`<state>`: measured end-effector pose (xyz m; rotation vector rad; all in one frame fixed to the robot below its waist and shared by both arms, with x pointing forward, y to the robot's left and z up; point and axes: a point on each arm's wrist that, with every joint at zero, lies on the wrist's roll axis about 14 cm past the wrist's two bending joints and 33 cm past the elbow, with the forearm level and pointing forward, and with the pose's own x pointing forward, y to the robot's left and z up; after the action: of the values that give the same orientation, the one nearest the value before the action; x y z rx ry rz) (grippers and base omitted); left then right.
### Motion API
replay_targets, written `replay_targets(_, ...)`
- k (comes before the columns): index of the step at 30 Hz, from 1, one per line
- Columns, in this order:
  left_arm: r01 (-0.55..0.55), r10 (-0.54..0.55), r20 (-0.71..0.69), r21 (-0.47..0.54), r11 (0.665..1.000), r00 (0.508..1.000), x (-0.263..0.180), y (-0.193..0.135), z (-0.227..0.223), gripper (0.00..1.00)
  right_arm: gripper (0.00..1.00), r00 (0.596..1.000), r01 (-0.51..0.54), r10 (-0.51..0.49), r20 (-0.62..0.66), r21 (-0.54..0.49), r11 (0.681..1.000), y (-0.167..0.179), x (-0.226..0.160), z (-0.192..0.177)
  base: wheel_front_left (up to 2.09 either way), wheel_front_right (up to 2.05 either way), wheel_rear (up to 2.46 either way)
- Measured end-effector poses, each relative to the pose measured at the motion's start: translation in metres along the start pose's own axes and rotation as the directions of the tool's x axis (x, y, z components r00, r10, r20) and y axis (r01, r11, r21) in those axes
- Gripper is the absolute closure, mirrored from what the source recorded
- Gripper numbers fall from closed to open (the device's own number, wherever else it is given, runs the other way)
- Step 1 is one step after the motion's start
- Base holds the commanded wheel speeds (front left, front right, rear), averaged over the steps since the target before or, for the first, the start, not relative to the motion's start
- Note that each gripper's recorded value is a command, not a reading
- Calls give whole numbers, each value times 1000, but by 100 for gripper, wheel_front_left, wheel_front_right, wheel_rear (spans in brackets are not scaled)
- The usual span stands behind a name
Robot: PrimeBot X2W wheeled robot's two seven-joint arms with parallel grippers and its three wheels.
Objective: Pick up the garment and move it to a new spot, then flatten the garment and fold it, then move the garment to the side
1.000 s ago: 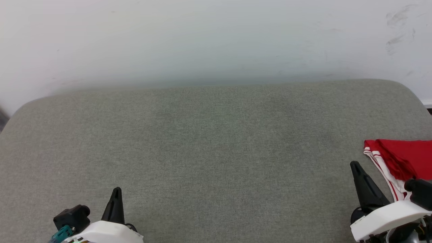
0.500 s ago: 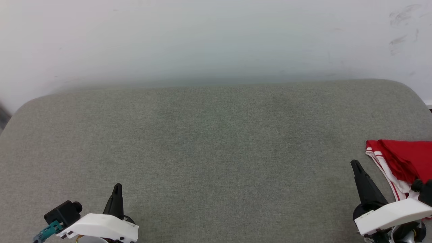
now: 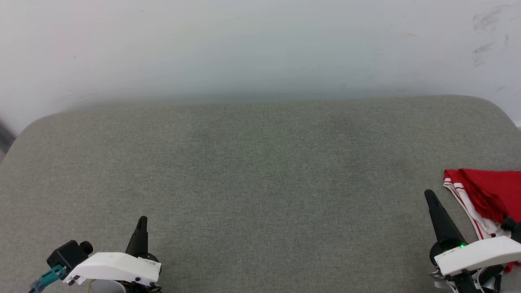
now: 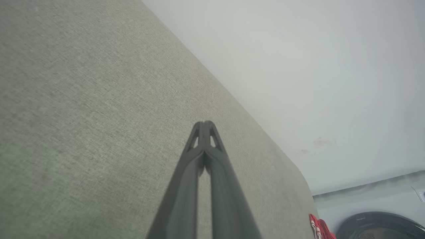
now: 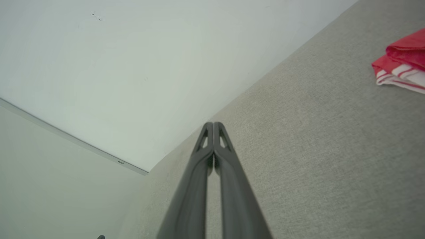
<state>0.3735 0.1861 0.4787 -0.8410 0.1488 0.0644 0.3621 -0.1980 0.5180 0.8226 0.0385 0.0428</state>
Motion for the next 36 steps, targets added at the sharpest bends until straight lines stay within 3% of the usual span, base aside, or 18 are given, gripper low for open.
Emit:
replay_targets(18,23,-24,1,-210,977,1000,5,-3,5,100,100,1000,-4,1,14,211,977,-2,8,0,0,0,0)
replay_targets(36,53,-50,15,-381,923,999,7,-7,11,100,100,1000,-3,-7,26,384,923,-6,14,-2,0,0,0)
